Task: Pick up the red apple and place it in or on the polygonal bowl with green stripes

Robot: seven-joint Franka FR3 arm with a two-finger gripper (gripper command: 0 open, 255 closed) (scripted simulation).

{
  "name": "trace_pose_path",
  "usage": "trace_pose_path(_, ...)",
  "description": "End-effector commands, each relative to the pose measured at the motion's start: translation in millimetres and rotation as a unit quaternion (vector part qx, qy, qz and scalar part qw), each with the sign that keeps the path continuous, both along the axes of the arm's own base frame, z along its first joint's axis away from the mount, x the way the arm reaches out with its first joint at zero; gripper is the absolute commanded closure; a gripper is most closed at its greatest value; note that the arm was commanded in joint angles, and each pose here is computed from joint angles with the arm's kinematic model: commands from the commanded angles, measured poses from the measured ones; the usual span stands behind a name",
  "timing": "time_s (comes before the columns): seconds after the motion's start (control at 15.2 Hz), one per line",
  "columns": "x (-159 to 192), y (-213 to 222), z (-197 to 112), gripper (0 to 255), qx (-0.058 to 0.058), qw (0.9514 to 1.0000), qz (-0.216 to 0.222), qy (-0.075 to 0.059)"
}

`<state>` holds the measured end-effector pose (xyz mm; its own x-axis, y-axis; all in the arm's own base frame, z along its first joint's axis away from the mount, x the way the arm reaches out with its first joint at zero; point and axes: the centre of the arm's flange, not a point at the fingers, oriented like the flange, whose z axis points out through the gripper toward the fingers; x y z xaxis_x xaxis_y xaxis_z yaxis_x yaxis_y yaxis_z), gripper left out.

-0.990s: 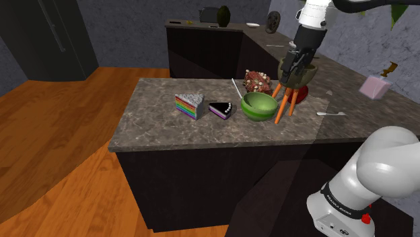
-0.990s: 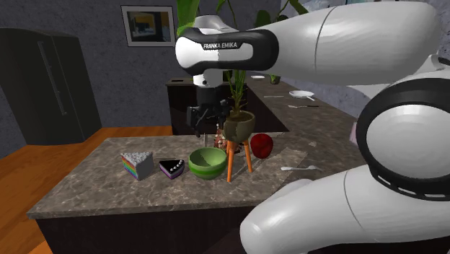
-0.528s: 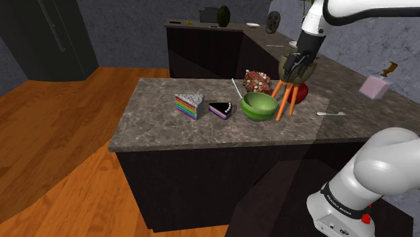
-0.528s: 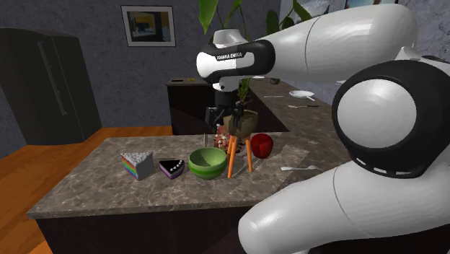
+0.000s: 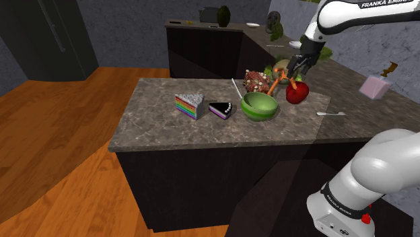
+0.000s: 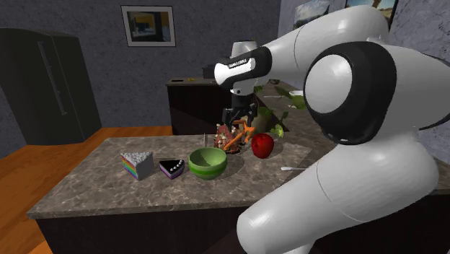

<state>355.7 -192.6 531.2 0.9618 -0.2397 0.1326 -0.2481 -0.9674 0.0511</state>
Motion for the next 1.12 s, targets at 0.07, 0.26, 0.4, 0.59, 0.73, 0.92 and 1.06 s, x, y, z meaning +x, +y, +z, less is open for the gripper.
trace_pose_path(0.07, 5, -36, -12, 0, -0.005, 0.9998, -0.019, -0.009)
trace_pose_path(0.26, 7, -72, -22, 0, -0.009, 0.9991, -0.037, -0.017)
trace_pose_path(0.4, 8, -96, -28, 0, -0.012, 0.9984, -0.049, -0.023)
trace_pose_path(0.59, 9, -133, -37, 0, -0.017, 0.9970, -0.068, -0.032)
trace_pose_path(0.73, 9, -157, -43, 0, -0.020, 0.9959, -0.080, -0.038)
trace_pose_path(0.92, 10, -168, -56, 0, -0.021, 0.9953, -0.085, -0.040)
trace_pose_path(1.06, 12, -170, -66, 0, -0.021, 0.9953, -0.085, -0.040)
